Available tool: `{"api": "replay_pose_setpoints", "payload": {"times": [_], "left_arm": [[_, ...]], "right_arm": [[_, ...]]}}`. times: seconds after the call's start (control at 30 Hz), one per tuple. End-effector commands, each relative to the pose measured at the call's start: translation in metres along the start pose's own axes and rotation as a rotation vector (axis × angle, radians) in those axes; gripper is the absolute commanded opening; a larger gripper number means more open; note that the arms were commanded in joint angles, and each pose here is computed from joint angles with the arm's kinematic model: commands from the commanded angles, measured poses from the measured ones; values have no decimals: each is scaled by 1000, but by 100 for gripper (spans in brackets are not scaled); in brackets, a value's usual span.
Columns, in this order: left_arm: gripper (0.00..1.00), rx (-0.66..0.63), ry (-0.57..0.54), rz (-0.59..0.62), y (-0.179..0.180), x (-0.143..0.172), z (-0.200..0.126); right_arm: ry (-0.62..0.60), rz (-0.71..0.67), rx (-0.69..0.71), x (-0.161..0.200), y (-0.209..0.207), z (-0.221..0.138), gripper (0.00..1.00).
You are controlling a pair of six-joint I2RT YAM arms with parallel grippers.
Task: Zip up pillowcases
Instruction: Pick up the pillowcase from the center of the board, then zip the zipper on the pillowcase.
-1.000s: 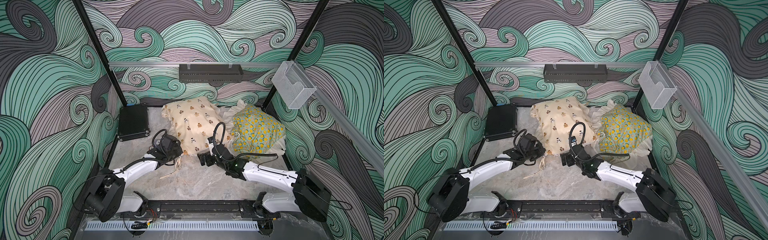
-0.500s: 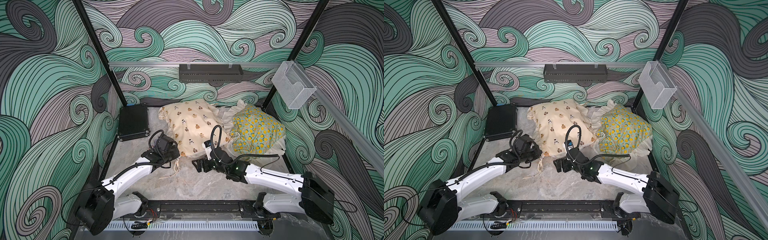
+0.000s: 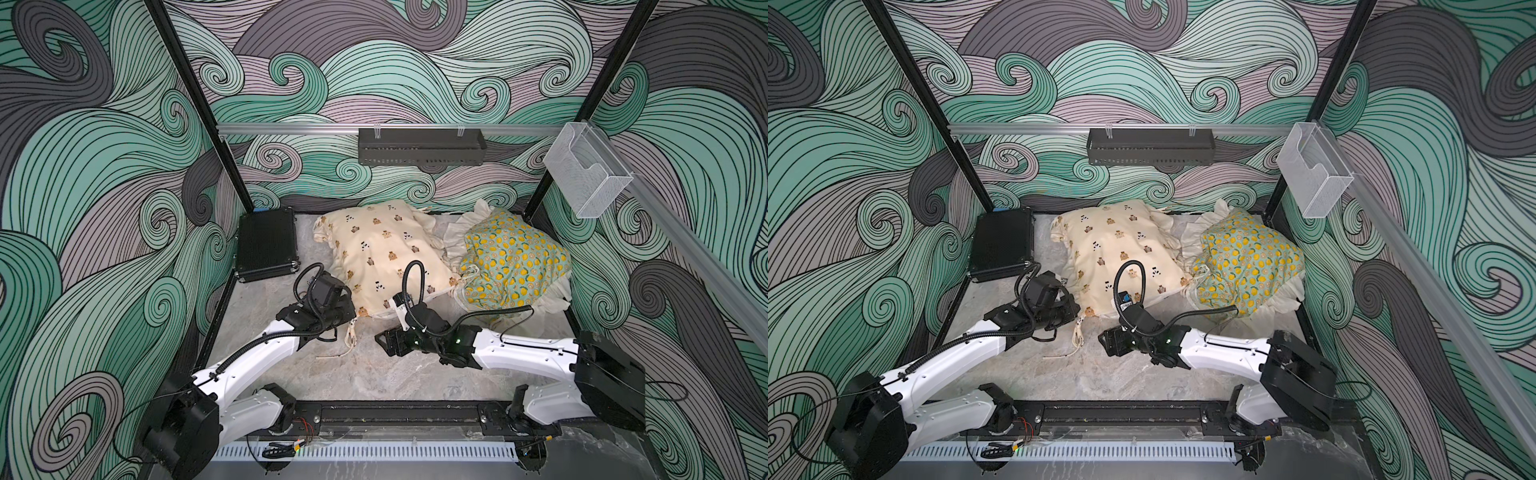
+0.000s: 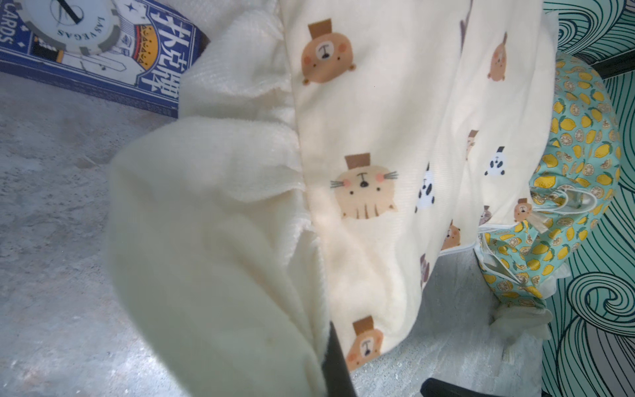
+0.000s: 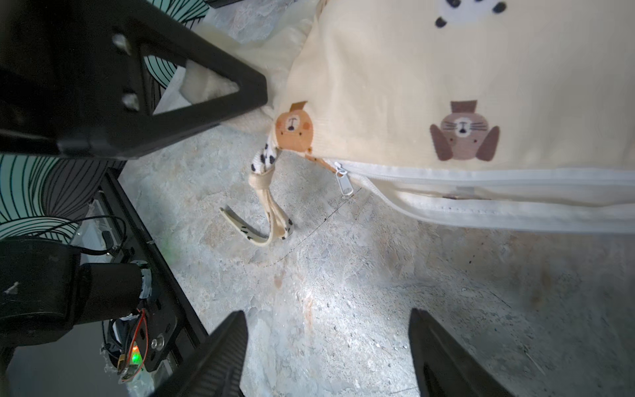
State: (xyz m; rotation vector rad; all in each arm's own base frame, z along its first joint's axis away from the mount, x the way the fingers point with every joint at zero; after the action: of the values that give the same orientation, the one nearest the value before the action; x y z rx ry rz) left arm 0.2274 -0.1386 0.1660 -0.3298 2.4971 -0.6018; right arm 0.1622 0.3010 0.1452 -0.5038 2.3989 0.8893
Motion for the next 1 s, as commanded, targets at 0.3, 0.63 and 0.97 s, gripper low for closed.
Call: {"api": "replay_pose_setpoints", "payload": {"times": [0.3, 0.63, 0.97], "left_arm": [[0, -17, -6, 2, 6, 1, -6], [0, -11, -7, 2, 6, 1, -6], [0, 2, -4, -1, 3, 0, -6]], "right_arm": [[-16, -31, 24, -15, 13, 32, 51], [-59, -65, 115, -19, 5, 40, 37], [-76, -103, 107, -24, 8, 44, 31]]}}
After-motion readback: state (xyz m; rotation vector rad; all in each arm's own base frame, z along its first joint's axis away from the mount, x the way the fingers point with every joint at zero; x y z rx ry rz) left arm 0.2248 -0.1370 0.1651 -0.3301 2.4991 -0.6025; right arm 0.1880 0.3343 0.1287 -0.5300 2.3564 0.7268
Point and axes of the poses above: each gripper's point midway between its finger pads, its own z axis out along the fingers, its own y axis along the line the jaws close on, x = y × z, the point moved 7 cm from there along -z, back along the fingers, and after that the axes turned 3 degrees about z, right-handed, at the moved point
